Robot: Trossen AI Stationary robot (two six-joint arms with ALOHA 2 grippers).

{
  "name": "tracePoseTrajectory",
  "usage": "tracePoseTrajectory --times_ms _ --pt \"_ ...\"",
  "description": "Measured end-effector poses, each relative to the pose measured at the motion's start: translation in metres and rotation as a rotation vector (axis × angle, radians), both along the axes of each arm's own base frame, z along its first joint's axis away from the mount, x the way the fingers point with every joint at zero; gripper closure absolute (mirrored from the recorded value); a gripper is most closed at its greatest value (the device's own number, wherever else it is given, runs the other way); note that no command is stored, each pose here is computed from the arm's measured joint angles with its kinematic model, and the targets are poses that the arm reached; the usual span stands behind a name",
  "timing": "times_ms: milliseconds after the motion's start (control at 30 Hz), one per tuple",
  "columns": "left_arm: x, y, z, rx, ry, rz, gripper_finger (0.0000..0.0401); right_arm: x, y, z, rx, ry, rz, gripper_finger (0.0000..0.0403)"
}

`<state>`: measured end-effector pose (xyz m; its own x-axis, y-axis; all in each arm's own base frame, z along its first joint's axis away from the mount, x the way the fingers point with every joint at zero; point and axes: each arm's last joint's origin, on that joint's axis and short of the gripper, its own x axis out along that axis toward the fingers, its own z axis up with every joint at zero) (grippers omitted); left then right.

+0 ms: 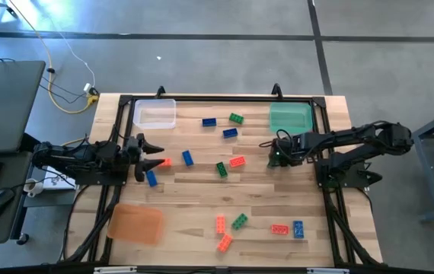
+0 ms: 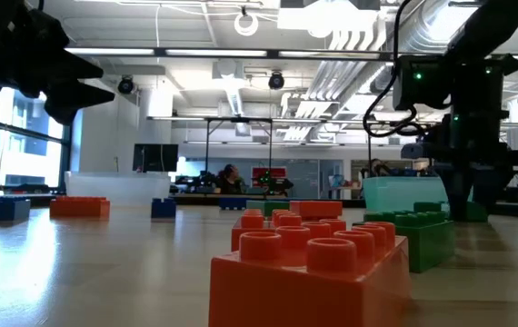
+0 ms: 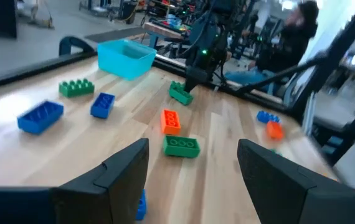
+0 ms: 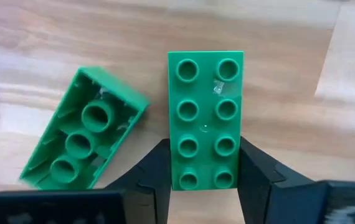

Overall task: Sort & place blocks by color
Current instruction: Put the green game piece into the green bin

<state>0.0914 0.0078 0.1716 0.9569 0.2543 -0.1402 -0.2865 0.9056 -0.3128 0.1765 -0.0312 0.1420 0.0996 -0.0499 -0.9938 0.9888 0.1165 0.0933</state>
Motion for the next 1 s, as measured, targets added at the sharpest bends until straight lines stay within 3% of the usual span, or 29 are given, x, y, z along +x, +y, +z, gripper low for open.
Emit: tracePoseTrajectory --times_ms 100,300,667,1000 --pt "0.000 0.000 0.000 -0.075 -0.021 0.016 0.0166 0.006 -0.001 0.013 -0.004 -0.018 -0.024 0.0292" --pt "0.000 0.001 0.000 -0.127 -0.038 0.043 0.0166 0.017 -0.005 0.038 -0.069 -0.026 -0.057 0.0292" --pt "0.000 0.002 0.010 -0.123 -0.144 0.089 0.0166 0.035 -0.016 0.086 -0.282 -0.078 -0.065 0.0292" --pt "-0.001 0.004 0.024 -0.176 -0.316 0.139 0.0166 0.032 -0.060 0.128 -0.464 -0.038 0.010 0.0292"
